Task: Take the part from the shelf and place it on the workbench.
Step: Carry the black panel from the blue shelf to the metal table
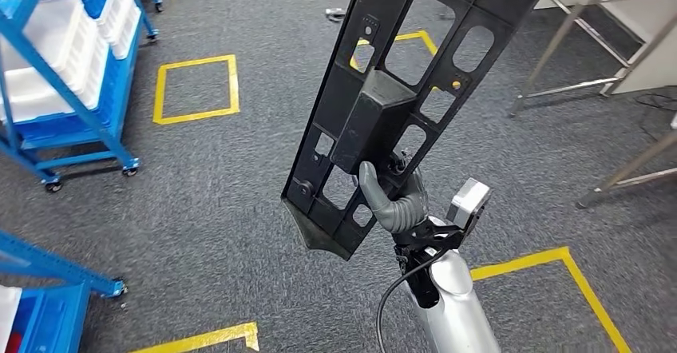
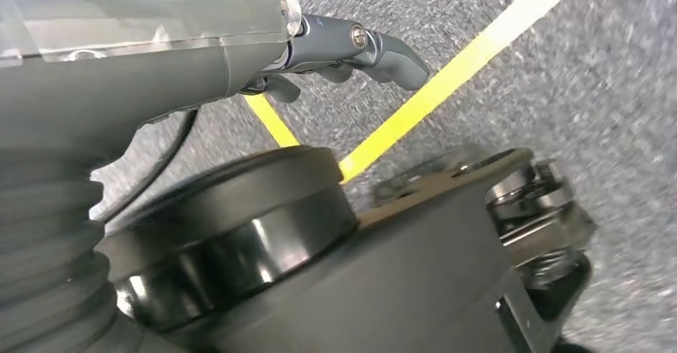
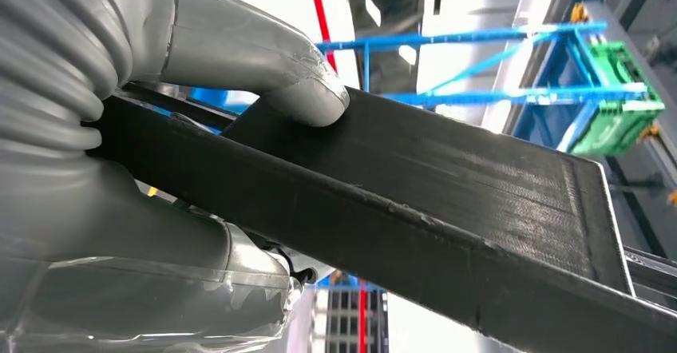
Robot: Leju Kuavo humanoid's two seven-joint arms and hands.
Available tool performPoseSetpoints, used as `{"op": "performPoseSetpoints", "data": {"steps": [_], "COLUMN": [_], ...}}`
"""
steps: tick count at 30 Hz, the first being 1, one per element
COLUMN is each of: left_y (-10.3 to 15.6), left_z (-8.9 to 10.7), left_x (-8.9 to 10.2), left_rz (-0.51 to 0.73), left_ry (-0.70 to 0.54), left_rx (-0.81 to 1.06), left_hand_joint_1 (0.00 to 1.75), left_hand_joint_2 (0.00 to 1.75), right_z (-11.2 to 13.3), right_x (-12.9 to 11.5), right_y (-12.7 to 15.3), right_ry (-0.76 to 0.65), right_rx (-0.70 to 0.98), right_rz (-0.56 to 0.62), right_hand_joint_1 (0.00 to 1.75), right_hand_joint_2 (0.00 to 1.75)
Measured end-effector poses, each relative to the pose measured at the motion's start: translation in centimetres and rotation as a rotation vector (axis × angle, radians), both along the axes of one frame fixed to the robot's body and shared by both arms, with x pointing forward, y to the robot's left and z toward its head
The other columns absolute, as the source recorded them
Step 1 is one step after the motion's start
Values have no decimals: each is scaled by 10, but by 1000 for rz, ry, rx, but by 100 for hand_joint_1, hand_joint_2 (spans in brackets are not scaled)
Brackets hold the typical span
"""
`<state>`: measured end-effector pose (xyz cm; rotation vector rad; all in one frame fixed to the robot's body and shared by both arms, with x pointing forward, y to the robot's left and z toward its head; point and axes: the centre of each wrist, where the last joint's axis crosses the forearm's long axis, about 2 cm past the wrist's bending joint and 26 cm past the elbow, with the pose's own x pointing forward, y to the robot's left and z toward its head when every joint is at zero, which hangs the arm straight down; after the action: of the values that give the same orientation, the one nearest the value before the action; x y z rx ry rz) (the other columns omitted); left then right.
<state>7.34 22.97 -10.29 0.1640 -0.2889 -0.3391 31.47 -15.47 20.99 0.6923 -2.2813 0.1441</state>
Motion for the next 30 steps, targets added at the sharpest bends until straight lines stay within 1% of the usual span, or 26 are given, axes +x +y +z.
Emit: {"op": "performPoseSetpoints", "data": {"steps": [9,18,23,28,30], "left_y": [-1,-1,-2,-2,-2], "left_z": [0,1,2,4,3], "left_x": [0,4,7,16,15], "left_rz": [-27,-96,-151,-179,-185], "left_ry": [5,25,12,-12,-2], "left_rx": [12,65,101,128,125], "left_hand_joint_1": [0,0,0,0,0], "left_hand_joint_2": [175,175,175,175,175], "right_z": [2,0,1,-1,-1], "right_x": [2,2,2,0,0], "right_y": [-3,-11,-16,-16,-16], "right_ry": [-10,-5,-26,-30,-32], "right_rx": [10,5,-3,-16,-17], "right_rz": [-38,-165,-242,-277,-280], "right_hand_joint_1": [175,175,175,175,175], "right_hand_joint_2": [175,175,175,175,175]}}
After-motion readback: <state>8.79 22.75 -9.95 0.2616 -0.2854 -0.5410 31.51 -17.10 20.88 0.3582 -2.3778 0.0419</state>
